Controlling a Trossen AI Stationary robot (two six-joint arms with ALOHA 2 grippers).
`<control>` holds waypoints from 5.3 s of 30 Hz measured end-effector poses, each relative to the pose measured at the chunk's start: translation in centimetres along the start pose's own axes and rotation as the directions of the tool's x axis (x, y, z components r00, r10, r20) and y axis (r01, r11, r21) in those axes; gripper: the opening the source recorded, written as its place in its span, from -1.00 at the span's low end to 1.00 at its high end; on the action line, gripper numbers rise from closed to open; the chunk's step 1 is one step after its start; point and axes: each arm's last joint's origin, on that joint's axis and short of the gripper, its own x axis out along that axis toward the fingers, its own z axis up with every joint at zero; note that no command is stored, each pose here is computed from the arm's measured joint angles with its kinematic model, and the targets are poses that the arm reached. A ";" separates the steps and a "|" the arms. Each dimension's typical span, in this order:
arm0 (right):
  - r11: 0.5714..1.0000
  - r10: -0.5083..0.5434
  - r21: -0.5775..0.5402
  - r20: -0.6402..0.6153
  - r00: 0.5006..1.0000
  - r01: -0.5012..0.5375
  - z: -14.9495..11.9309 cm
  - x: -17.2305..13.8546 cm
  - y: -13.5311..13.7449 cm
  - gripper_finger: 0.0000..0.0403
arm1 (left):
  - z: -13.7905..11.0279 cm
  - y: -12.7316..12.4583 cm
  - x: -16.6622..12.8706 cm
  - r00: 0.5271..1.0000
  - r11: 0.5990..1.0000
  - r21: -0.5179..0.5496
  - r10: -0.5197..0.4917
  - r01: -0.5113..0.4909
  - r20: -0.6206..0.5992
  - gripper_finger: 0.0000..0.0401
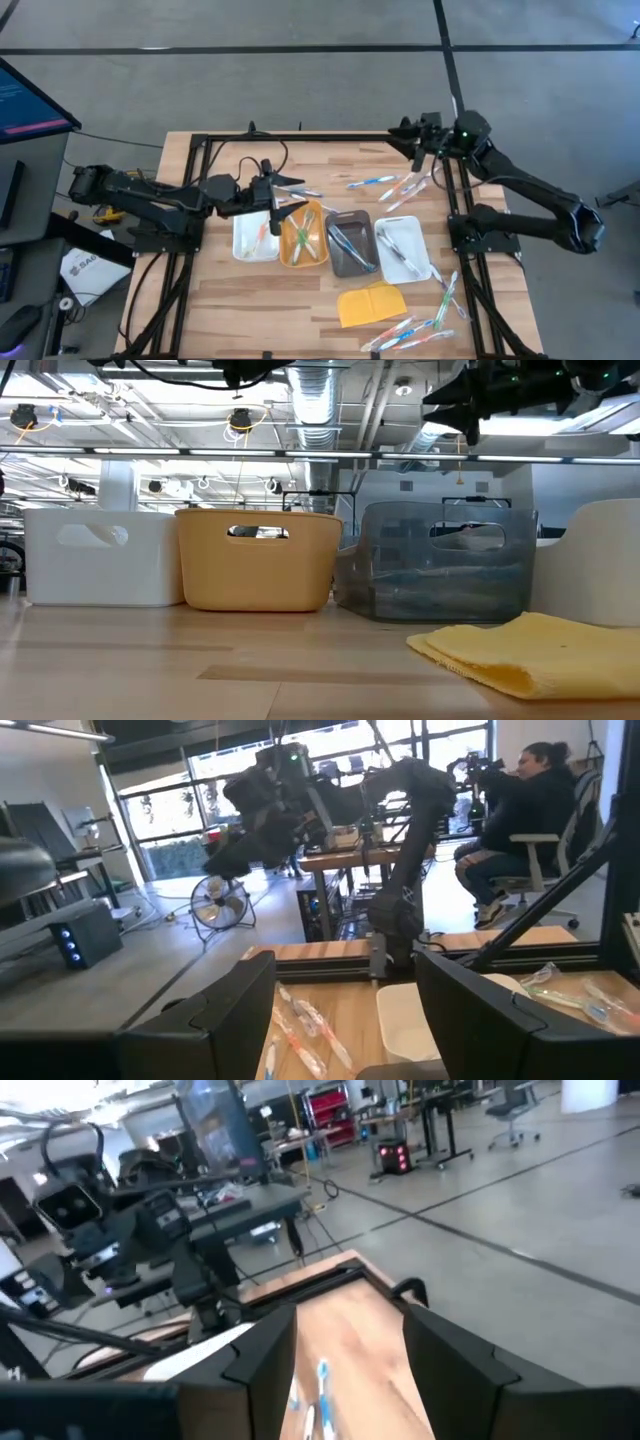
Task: Pick & Place Toothbrushes
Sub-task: Put the blue toothbrush into the black bin
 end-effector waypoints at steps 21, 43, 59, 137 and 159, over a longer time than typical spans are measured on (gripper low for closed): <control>1.000 -0.026 -0.016 -0.478 0.878 0.021 -8.7 8.8 -5.6 -0.22 | -0.2 -0.2 0.0 0.999 0.999 -0.001 -0.053 0.053 -0.009 0.18; 0.909 -0.369 -0.416 -0.827 0.423 -0.021 -15.9 11.9 -5.8 -0.50 | -0.2 -0.4 -0.1 0.998 0.998 0.000 -0.059 0.059 -0.015 0.18; 0.890 -0.423 -0.455 -0.823 0.379 0.006 -16.4 11.8 -6.3 -0.50 | -0.2 -0.4 -0.1 0.998 0.998 0.000 -0.059 0.059 -0.015 0.18; 0.908 -0.255 -0.021 -0.819 0.513 0.418 -13.7 11.5 18.5 -1.00 | 0.2 -1.3 -0.4 0.995 0.995 -0.009 -0.095 0.096 0.009 0.18; 0.879 -0.283 -0.030 -0.836 0.470 0.476 -13.8 11.2 18.5 -0.98 | 0.2 -1.3 -0.4 0.995 0.995 -0.011 -0.095 0.095 0.015 0.18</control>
